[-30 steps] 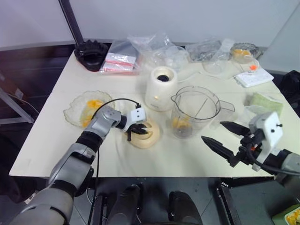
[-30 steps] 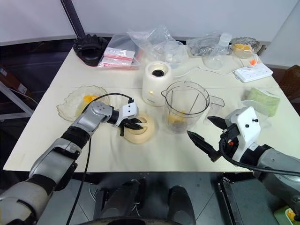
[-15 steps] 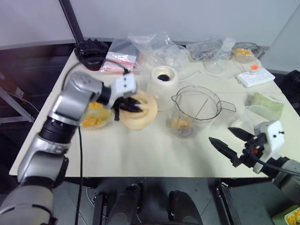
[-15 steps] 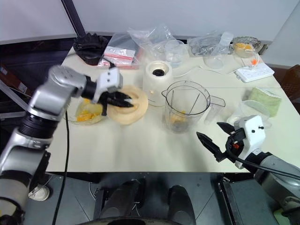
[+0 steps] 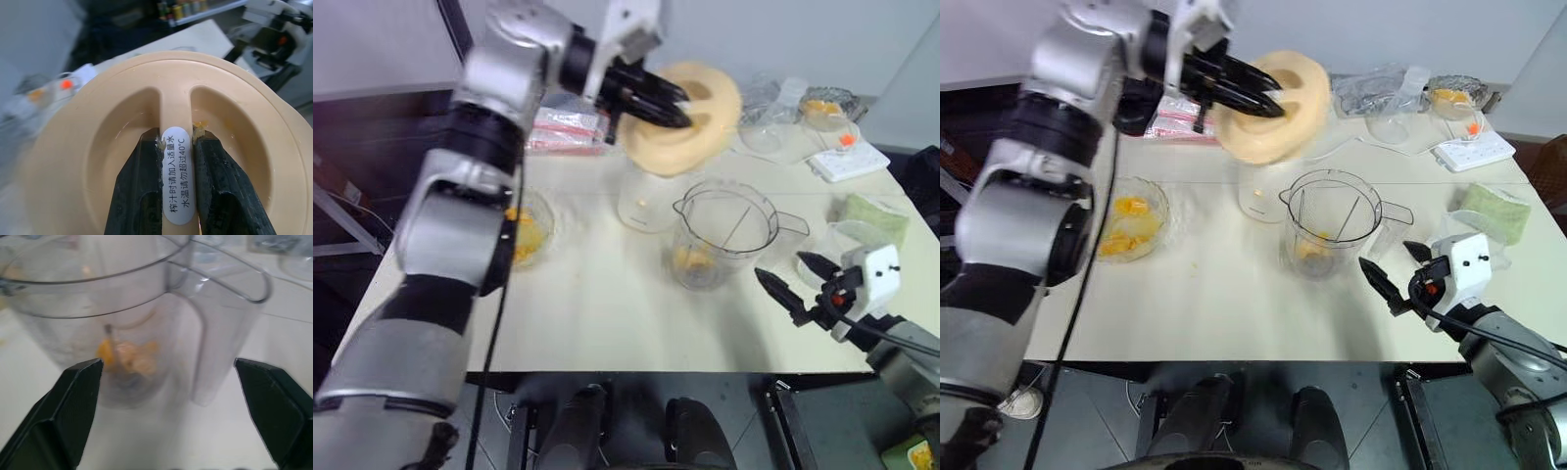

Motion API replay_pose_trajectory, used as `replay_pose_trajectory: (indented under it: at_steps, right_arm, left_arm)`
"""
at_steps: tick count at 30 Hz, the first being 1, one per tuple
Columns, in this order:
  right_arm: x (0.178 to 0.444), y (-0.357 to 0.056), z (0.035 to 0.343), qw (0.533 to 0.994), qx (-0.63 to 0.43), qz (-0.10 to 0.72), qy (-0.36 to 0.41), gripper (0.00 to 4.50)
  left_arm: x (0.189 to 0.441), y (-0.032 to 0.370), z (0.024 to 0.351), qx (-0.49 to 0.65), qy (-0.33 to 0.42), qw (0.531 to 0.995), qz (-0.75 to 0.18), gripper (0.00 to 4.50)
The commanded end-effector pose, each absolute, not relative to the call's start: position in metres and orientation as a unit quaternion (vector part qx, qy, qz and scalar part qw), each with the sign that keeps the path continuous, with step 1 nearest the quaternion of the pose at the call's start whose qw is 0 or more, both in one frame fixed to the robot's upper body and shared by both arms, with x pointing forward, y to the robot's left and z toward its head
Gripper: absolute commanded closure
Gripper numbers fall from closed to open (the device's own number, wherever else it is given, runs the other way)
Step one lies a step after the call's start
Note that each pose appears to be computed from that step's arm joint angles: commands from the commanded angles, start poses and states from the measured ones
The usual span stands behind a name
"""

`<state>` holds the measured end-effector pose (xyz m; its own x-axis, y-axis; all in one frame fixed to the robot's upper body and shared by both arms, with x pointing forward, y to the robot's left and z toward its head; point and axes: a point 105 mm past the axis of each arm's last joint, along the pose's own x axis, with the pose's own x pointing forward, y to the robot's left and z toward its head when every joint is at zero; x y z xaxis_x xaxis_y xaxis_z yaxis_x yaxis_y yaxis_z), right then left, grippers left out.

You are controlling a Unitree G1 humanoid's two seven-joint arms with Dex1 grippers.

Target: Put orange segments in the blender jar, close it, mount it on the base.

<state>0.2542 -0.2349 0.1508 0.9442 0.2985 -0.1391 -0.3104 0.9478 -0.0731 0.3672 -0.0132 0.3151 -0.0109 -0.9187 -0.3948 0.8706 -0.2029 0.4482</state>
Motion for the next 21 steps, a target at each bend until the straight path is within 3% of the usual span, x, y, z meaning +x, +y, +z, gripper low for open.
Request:
replay_pose_trajectory:
  at_steps: [1, 21]
  right_arm:
    - [0.258, -0.234, 0.161, 0.989, -0.059, 0.133, 0.03, 0.0]
    - [0.243, -0.234, 0.152, 0.996, -0.054, 0.075, 0.016, 0.0]
  left_arm:
    - [0.365, -0.032, 0.316, 0.328, -0.039, 0.618, -0.713, 4.21]
    - [0.348, -0.094, 0.258, 0.379, -0.001, 0.565, -0.733, 4.21]
